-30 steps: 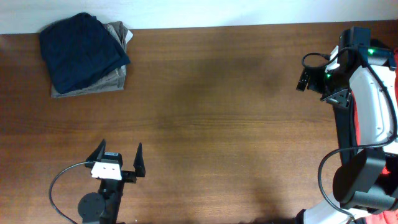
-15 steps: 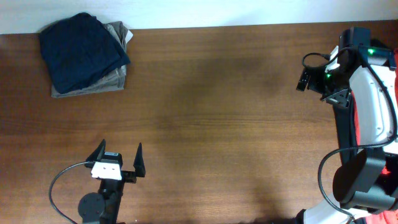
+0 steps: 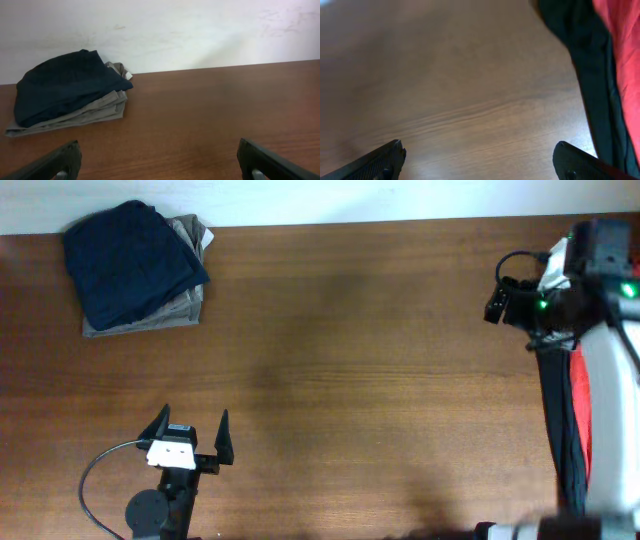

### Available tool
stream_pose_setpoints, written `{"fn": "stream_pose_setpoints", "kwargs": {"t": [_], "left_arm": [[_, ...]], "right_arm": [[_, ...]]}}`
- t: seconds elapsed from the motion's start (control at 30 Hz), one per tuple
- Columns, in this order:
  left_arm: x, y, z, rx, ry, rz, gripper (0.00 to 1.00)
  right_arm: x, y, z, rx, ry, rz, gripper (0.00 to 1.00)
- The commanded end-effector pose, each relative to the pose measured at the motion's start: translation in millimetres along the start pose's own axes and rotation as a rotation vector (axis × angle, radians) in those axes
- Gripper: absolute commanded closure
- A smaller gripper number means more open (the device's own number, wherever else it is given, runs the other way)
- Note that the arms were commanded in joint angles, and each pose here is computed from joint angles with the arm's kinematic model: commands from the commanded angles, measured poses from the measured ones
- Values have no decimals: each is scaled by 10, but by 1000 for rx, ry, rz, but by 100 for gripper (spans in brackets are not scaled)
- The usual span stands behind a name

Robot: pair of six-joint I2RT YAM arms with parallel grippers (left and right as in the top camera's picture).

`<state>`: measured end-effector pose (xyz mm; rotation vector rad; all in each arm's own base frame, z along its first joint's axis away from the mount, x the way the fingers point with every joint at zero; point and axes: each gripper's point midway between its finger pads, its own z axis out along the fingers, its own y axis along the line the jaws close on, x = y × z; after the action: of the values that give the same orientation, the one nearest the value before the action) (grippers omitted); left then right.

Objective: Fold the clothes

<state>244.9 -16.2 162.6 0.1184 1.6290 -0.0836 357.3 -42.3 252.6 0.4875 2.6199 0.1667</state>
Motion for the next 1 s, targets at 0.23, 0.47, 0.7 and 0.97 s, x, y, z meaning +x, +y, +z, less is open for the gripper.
{"fn": "stream_pose_setpoints", "kwargs": {"t": [0.23,0.47,0.7,0.97], "left_arm": [[11,8,-1,-7,-3,9,1],[11,8,-1,-7,-3,9,1],[11,8,-1,-7,-3,9,1],[11,8,-1,-7,-3,9,1]], "right_arm": [[131,344,-1388,-84,-487,-140,1],[634,178,-1343,-155,-693,-145,1],[1169,96,-994,-269,-838,-178,1],[1350,141,-640,-346,-981,-254,1]]}}
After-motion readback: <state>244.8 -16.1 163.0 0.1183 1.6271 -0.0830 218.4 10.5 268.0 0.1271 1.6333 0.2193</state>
